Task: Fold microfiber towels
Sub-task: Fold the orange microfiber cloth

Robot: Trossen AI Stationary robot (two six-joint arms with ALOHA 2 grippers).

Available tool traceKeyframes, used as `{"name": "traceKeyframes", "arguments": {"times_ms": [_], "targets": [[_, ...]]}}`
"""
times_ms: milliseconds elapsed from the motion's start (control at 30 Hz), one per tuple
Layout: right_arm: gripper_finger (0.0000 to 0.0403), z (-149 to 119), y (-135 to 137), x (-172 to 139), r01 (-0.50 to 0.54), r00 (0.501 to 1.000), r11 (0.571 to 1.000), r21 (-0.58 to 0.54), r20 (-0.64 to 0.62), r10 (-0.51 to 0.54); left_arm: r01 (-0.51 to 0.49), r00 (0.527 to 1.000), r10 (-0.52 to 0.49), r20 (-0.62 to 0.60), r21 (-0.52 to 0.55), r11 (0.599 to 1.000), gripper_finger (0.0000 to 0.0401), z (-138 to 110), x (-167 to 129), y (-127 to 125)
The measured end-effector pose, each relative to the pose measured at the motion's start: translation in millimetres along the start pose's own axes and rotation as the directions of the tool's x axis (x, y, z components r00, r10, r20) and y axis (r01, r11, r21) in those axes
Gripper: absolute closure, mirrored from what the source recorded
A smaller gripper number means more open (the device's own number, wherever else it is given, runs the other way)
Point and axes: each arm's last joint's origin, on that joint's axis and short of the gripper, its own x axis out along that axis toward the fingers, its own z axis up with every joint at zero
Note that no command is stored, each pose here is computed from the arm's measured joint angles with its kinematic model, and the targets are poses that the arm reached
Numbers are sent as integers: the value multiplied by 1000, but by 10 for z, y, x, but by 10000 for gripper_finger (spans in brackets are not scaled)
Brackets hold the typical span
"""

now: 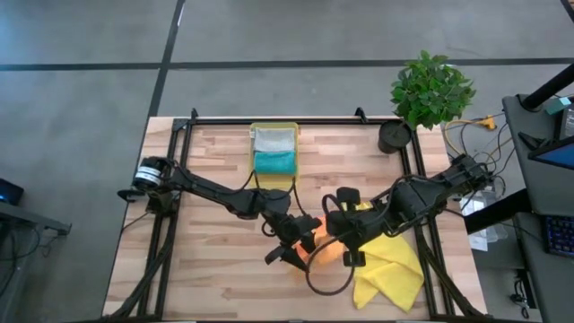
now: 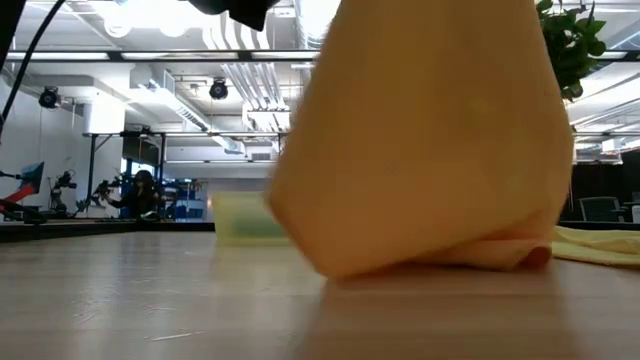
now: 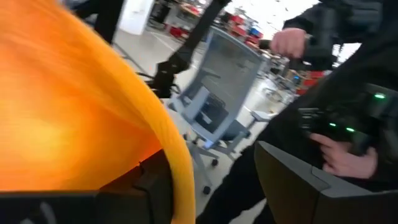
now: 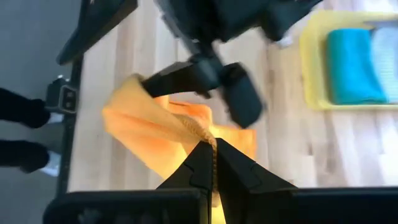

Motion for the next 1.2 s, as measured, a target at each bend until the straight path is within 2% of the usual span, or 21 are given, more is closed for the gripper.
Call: {"name": "traceKeyframes", "arguments": {"times_ms": [233,400,567,700,900,1100,1200], "targets": [[394,-28,-64,-140,39,998,999,-36,40,-38,66,996,-71,-50,-91,994,212,-83,39,48],[394,-123,-146,-227,125,992,992,-15,0,-125,118,987,-136,-87,-186,975,212,-146,59,72],[394,-231,-255,-358,234,972,972,31,-25,-233,127,984,-148,-97,-199,972,226,-175,63,78],[394,-273,-299,-443,245,969,969,35,-20,-244,150,979,-175,-108,-210,966,246,-183,57,65],[394,-363,-368,-548,275,961,959,65,-52,-272,195,960,-243,-140,-286,938,273,-229,27,59],[394,-400,-418,-651,283,959,956,78,-17,-282,246,935,-316,-164,-346,906,281,-228,16,31],[394,-389,-389,-643,268,963,954,132,-6,-270,248,932,-325,-162,-369,896,281,-193,-20,34]]}}
